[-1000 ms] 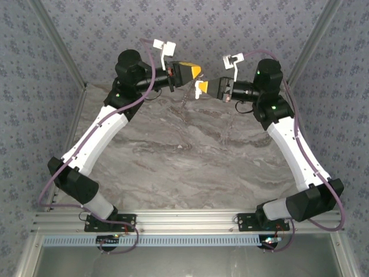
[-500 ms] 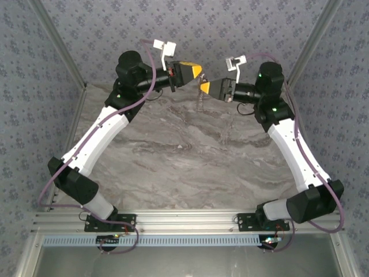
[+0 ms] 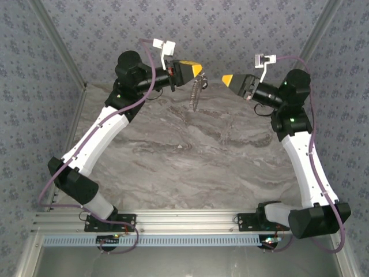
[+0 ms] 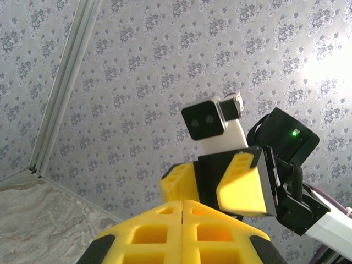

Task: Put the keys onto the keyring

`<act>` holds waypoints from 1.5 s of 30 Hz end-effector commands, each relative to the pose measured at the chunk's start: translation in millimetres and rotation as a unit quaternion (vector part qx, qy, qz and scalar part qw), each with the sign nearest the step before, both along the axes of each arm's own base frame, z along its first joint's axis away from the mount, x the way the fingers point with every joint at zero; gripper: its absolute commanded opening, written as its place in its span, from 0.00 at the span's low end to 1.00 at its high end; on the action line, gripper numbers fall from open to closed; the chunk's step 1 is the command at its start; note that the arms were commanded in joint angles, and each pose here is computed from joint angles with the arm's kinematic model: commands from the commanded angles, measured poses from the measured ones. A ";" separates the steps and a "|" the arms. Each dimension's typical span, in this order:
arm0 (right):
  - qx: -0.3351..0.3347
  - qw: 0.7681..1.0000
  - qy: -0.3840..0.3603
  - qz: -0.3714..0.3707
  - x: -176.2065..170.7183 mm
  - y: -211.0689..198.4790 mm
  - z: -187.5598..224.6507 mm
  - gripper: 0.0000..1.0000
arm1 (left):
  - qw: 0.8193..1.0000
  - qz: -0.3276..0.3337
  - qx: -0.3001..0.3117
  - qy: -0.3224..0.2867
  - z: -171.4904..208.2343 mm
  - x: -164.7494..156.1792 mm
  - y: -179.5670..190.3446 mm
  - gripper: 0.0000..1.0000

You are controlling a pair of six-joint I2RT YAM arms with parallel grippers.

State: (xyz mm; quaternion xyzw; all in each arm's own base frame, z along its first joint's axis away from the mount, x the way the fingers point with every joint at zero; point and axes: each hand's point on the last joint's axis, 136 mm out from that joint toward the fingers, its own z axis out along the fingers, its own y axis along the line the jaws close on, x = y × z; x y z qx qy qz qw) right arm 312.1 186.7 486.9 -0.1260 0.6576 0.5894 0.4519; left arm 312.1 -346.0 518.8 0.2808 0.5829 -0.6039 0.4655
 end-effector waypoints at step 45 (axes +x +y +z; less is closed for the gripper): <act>0.034 0.998 -0.039 0.032 18.3 54.0 35.6 0.00 | 0.997 0.030 -0.065 -0.001 26.2 2.2 12.3 0.03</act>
